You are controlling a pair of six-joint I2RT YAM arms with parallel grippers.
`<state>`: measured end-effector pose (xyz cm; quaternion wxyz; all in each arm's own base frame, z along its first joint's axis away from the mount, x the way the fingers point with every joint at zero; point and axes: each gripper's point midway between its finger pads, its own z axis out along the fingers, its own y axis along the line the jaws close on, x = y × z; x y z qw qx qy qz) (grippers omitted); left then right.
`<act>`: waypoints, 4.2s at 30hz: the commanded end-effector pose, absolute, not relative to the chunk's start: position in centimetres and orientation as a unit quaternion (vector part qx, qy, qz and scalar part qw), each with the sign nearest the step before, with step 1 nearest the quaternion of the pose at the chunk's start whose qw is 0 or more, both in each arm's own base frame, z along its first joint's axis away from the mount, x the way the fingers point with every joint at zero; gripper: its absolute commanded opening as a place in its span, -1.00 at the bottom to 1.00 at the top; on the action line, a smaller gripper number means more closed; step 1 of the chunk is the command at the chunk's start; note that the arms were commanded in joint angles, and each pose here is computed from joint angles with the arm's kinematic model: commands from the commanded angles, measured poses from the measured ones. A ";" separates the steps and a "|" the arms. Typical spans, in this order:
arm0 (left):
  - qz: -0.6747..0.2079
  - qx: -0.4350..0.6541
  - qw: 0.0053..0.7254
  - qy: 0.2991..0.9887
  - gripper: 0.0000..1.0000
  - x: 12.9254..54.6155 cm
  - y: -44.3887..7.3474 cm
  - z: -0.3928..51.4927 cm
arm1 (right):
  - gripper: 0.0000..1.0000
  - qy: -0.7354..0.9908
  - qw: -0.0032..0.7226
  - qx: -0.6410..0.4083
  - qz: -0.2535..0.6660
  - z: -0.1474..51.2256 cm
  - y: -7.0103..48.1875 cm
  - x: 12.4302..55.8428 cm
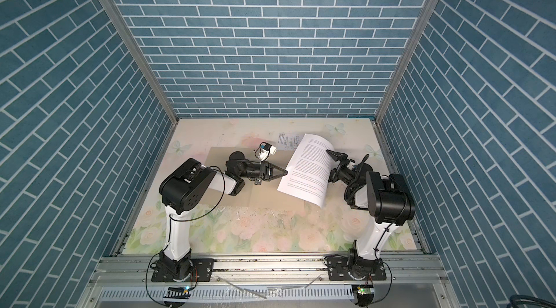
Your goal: Put the files into the folder
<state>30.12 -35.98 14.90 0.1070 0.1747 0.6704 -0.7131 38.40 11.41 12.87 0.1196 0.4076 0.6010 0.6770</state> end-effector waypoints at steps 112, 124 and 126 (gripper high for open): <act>-0.298 -0.147 0.099 0.938 0.46 31.1 -10.8 0.6 | -1.00 0.886 0.250 -0.190 0.341 13.3 36.8 47.2; -0.297 -0.141 0.124 0.936 0.54 31.3 -11.9 2.6 | -1.00 0.836 0.345 -0.258 0.340 17.1 36.3 48.1; -0.303 -0.142 0.138 0.932 0.55 31.8 -12.0 3.3 | -1.00 0.813 0.377 -0.266 0.354 18.9 36.9 48.4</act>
